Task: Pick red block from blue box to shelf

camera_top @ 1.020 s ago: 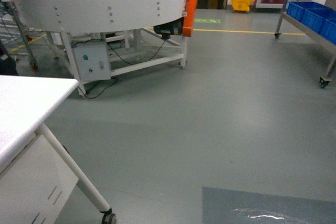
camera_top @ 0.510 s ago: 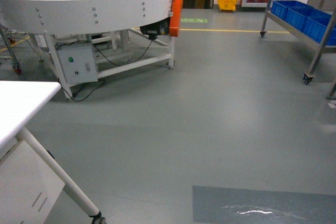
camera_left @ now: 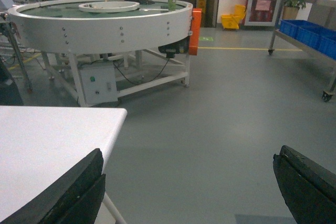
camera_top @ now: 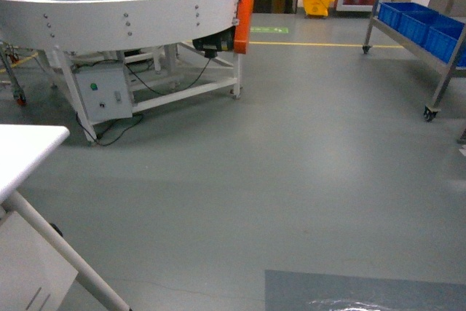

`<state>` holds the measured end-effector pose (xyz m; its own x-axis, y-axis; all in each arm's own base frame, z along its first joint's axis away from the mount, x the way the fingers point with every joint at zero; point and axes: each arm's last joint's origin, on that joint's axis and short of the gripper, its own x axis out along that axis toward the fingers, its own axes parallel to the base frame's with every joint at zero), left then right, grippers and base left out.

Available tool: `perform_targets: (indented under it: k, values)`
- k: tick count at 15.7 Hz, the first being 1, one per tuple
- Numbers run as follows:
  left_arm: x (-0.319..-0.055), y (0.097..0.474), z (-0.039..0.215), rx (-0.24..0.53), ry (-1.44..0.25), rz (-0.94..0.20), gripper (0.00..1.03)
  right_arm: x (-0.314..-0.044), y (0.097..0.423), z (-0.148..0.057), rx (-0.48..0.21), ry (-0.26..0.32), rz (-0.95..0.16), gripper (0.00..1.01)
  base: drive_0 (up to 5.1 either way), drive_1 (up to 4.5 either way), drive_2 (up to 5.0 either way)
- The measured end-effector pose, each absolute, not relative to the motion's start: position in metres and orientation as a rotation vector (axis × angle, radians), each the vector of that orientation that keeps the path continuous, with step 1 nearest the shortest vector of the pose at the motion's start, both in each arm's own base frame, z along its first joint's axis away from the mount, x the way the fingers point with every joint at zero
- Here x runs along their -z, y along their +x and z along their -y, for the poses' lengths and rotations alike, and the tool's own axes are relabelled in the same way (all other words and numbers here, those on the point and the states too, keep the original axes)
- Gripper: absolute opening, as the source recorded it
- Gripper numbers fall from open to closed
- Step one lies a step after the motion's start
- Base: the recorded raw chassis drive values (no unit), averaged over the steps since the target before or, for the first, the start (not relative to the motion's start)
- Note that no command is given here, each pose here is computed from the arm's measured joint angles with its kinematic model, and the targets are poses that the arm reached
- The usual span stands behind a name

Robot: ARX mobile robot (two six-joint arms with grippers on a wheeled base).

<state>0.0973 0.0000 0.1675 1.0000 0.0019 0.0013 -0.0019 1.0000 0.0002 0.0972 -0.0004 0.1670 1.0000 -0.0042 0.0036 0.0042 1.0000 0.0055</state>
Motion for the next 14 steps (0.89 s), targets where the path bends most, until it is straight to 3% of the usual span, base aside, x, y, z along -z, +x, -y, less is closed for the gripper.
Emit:
perform_targets:
  k: [13,14]
  values:
    - [-0.1677,0.0973,0.0001,0.001,0.001,0.003,0.98,-0.1669,0.0972,0.0,0.0,0.006,0.003,0.29,-1.6,-1.59,-1.6]
    - [-0.1677,0.0973,0.0001,0.0,0.0,0.003,0.98,-0.1669,0.0972,0.0,0.0,0.006,0.003,0.29,0.3,4.65,-4.0]
